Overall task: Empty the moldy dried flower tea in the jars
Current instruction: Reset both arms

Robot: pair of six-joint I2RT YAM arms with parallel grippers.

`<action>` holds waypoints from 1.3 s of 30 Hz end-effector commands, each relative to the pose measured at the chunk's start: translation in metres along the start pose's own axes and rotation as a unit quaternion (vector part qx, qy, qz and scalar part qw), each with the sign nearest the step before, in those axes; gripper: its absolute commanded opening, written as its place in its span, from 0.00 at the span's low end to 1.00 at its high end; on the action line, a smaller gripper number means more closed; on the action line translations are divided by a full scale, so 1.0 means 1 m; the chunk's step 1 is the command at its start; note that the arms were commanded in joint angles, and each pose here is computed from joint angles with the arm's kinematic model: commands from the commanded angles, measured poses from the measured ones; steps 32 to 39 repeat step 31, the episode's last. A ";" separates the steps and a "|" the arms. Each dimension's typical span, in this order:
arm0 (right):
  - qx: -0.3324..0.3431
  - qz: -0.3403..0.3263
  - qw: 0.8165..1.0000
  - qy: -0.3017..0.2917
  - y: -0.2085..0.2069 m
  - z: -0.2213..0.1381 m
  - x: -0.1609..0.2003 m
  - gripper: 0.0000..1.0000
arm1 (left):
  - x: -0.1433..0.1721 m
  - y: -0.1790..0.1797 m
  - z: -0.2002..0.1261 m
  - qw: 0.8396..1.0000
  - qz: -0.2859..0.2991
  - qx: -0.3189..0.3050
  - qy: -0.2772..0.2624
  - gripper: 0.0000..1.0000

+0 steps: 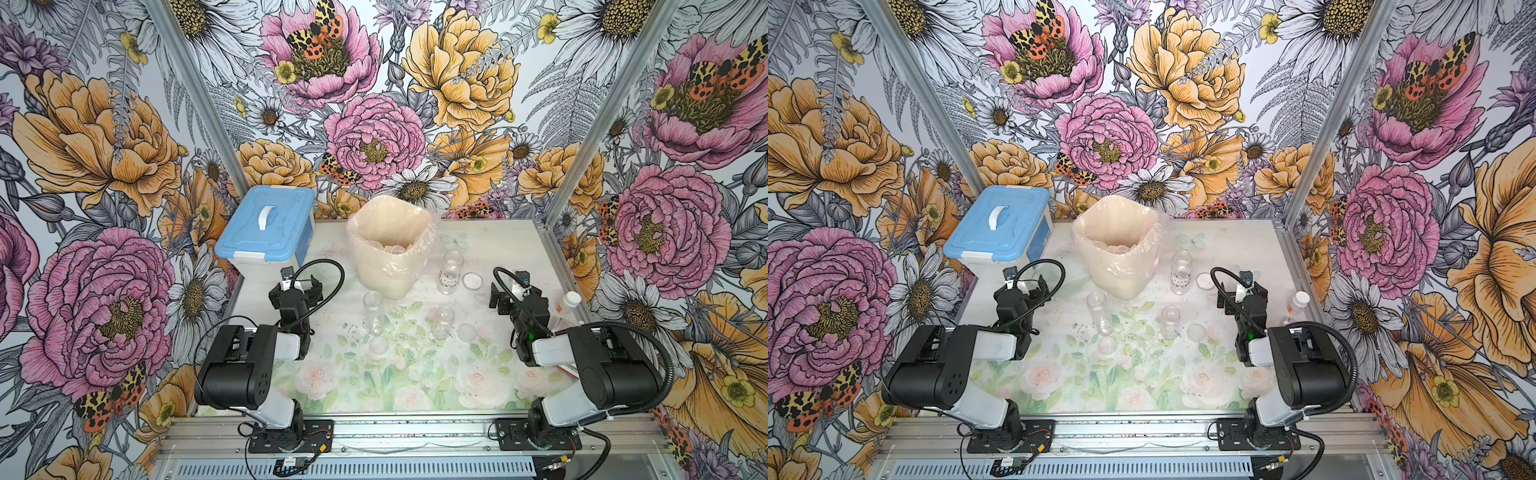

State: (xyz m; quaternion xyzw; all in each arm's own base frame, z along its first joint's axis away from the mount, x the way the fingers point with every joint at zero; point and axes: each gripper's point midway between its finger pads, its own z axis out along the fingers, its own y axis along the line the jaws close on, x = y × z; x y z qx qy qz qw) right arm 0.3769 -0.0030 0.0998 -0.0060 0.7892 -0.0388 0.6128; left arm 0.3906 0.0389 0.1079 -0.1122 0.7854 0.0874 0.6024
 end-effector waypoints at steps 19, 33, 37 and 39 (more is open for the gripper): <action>0.031 0.032 0.999 0.014 -0.020 0.023 -0.018 1.00 | -0.013 -0.004 0.002 1.000 -0.004 0.013 -0.022 0.99; 0.031 0.032 0.999 0.014 -0.020 0.023 -0.018 0.99 | -0.013 -0.004 0.003 1.000 -0.007 0.023 -0.020 0.99; 0.031 0.032 0.999 0.014 -0.020 0.023 -0.018 0.99 | -0.013 -0.004 0.003 1.000 -0.007 0.023 -0.020 0.99; 0.031 0.032 0.999 0.014 -0.020 0.023 -0.018 0.99 | -0.013 -0.004 0.003 1.000 -0.007 0.023 -0.020 0.99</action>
